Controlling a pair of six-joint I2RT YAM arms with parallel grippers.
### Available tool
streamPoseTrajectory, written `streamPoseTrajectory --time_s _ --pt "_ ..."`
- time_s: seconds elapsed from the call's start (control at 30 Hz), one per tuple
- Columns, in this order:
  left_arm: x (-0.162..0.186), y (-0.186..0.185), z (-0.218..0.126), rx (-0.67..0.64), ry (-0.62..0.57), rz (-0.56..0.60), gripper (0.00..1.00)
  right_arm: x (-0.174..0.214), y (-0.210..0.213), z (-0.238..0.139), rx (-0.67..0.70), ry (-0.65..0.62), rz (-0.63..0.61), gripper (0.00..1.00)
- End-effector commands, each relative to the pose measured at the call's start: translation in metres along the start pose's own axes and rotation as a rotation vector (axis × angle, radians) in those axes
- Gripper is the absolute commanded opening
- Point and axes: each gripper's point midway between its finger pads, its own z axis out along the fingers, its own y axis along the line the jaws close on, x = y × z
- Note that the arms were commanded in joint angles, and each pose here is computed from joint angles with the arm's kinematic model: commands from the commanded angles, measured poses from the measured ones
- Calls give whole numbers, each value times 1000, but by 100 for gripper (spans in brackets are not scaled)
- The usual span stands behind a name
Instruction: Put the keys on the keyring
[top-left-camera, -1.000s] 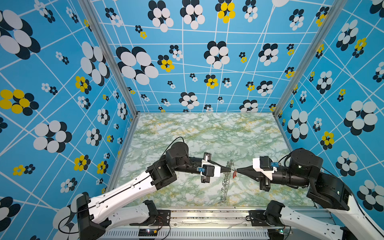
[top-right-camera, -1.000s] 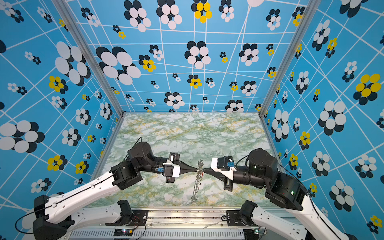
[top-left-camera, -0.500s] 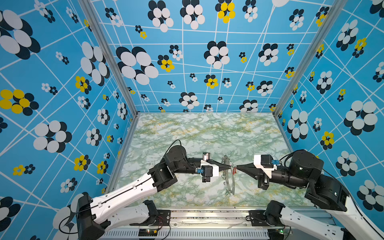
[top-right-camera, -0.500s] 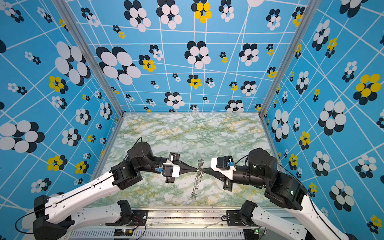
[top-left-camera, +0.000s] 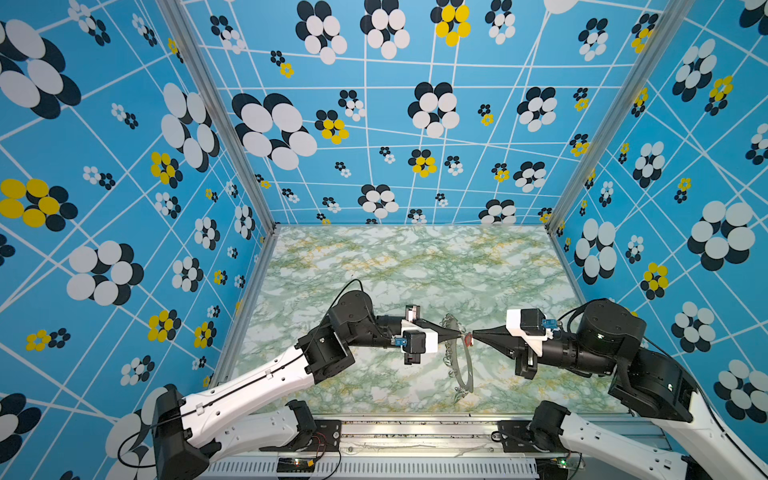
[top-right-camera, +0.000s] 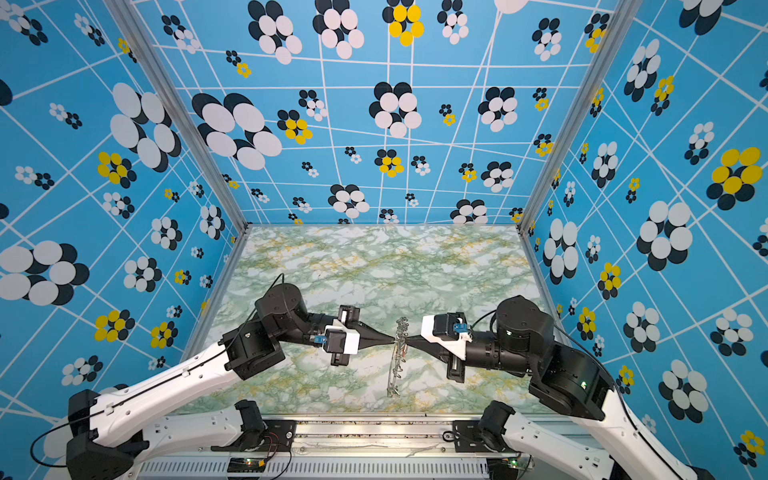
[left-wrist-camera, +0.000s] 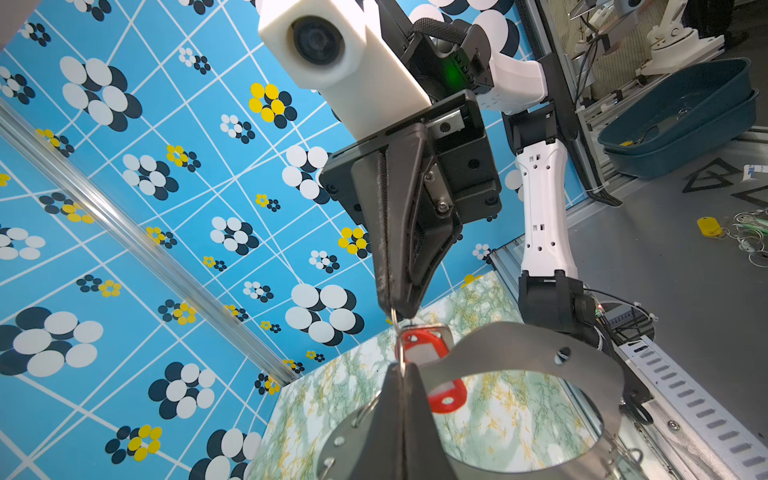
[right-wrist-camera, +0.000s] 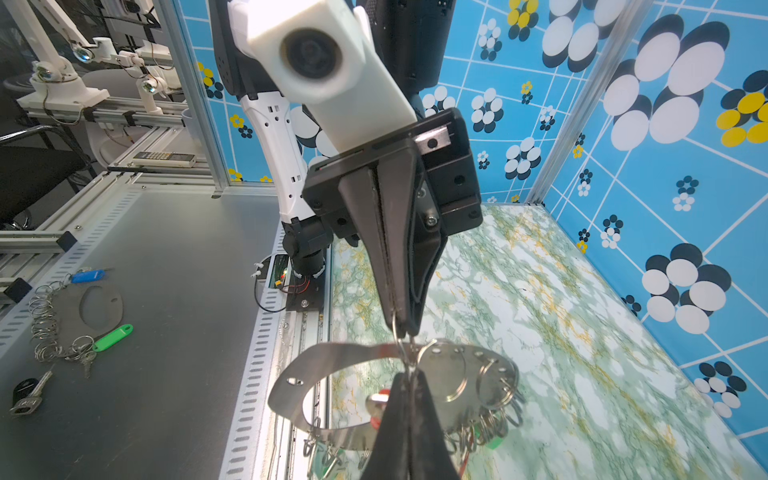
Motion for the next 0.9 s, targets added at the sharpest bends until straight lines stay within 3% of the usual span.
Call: streamPoseTrajectory --time_s 0.0,0.87 --pt "-11 -4 2 34 -56 9 0 -5 -4 2 15 -9 7 0" --pt "-3 -5 5 35 -46 -7 0 -9 -6 -2 34 -18 0 0"
